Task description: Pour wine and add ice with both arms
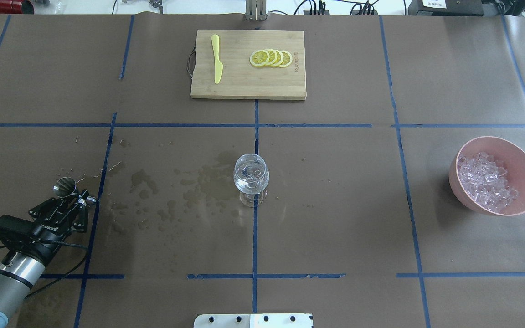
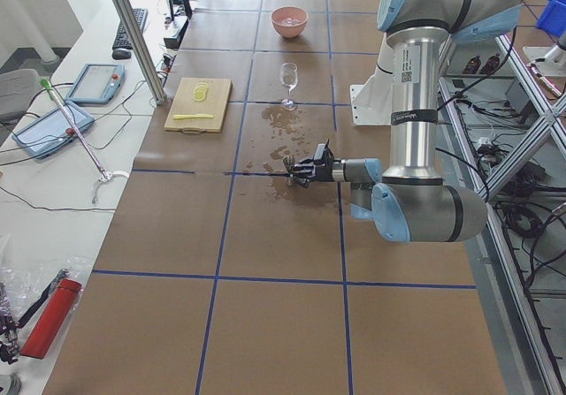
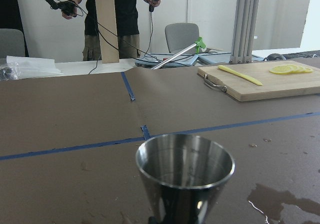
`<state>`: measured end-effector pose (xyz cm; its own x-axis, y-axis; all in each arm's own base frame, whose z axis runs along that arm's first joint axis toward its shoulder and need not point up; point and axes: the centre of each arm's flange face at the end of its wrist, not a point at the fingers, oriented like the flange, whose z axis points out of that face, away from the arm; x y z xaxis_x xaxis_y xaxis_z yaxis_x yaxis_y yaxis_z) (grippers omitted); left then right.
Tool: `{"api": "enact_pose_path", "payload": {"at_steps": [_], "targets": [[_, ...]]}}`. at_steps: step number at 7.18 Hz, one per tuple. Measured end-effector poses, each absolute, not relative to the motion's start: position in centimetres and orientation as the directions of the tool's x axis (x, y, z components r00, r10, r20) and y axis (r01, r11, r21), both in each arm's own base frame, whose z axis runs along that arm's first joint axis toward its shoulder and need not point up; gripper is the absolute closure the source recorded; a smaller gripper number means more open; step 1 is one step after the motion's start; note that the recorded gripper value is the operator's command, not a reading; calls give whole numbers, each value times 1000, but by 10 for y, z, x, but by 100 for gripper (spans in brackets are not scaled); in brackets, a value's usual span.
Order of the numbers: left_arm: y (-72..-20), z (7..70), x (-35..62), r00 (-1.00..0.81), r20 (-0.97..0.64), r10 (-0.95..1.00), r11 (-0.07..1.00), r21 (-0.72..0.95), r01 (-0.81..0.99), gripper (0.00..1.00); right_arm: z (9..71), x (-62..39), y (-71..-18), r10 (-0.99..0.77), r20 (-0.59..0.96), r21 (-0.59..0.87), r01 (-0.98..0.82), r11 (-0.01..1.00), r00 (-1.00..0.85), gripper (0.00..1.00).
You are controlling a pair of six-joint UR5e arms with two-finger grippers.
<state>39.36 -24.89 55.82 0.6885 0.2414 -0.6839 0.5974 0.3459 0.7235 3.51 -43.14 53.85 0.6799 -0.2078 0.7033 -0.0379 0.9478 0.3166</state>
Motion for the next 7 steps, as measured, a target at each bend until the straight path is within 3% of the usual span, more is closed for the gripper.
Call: {"api": "enact_pose_path", "payload": {"at_steps": [2, 3, 5, 7], "targets": [[-249, 559, 393, 690, -683, 240, 344, 724, 598, 53, 538, 35, -432, -209, 703, 318, -38, 947, 680, 0], [-249, 559, 393, 689, -684, 240, 343, 724, 599, 41, 537, 35, -432, -210, 703, 319, -38, 947, 680, 0], [-249, 558, 392, 687, -687, 237, 339, 722, 604, 0, 537, 35, -433, -211, 703, 320, -38, 947, 680, 0], [-250, 554, 389, 686, -693, 223, 319, 717, 620, 0, 537, 35, -433, -211, 703, 321, -38, 946, 680, 0]]}}
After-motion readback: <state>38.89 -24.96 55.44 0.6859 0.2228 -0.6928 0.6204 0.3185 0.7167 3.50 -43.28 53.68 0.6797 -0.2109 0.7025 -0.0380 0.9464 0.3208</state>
